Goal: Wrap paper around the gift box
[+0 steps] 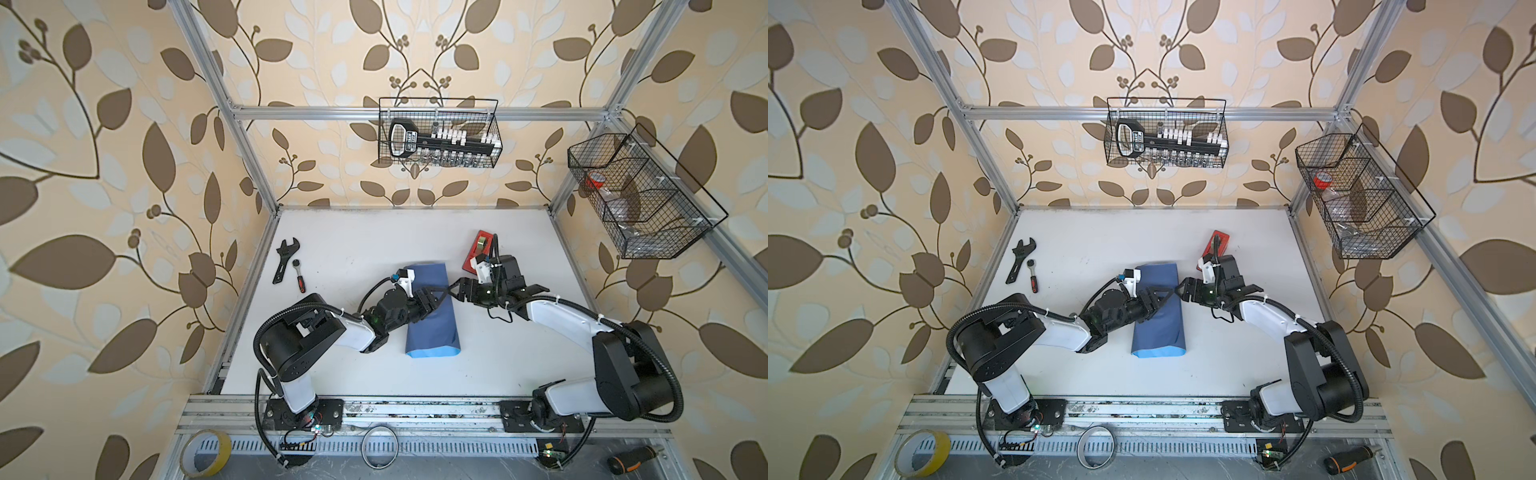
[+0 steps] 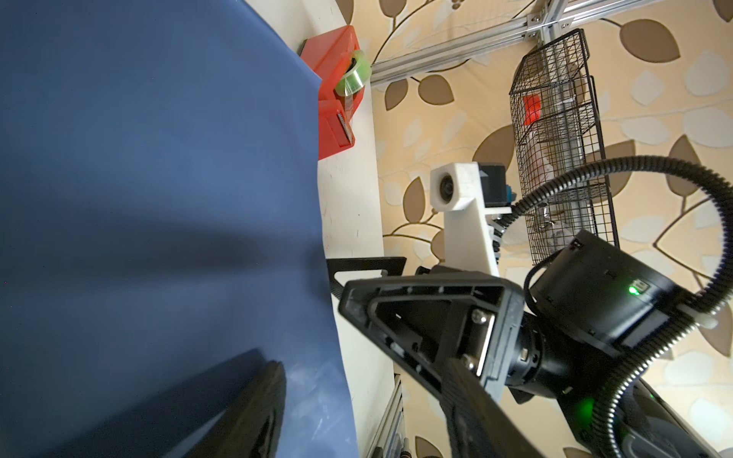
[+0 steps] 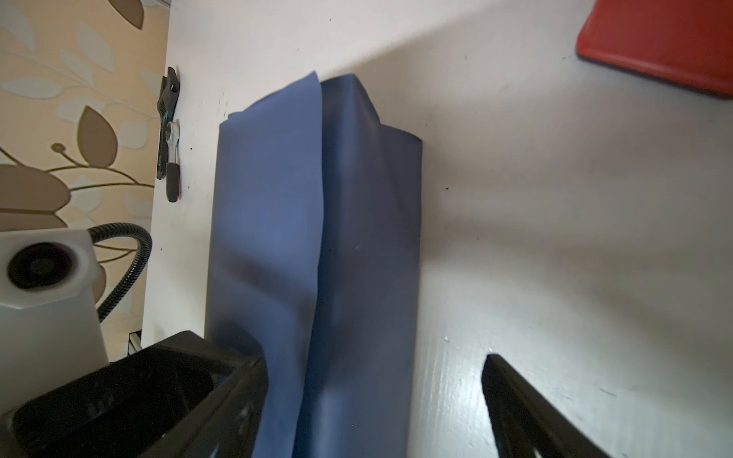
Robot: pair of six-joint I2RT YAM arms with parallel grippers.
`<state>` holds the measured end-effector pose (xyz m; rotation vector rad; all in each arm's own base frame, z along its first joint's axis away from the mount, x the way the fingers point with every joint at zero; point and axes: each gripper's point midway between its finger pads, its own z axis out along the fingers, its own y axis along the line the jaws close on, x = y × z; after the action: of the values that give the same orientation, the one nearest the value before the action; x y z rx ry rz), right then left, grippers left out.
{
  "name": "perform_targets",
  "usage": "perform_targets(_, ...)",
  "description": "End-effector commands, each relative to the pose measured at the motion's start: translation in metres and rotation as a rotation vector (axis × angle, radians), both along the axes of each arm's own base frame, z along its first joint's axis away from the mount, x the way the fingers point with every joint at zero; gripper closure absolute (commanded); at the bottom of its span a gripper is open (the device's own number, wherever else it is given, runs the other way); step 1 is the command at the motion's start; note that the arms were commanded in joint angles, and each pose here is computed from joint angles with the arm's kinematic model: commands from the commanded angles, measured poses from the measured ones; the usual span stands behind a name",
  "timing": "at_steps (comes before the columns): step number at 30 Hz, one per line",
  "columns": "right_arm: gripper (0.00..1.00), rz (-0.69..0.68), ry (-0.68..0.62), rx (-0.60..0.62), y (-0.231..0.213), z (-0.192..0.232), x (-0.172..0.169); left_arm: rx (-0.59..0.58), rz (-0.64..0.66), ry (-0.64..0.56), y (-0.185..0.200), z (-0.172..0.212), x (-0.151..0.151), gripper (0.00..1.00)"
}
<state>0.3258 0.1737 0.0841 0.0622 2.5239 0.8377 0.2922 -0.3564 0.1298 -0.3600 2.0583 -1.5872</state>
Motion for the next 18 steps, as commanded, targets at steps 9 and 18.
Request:
perform_targets(9,0.22,0.007,0.061,0.013,0.010,-0.036,0.004,0.245,-0.013,0.109,0.017,-0.058,-0.015,0.35)
perform_targets(18,0.27,0.016,0.108,0.009,0.005,-0.060,-0.016,0.352,0.033,-0.102,0.043,0.024,-0.013,0.30)
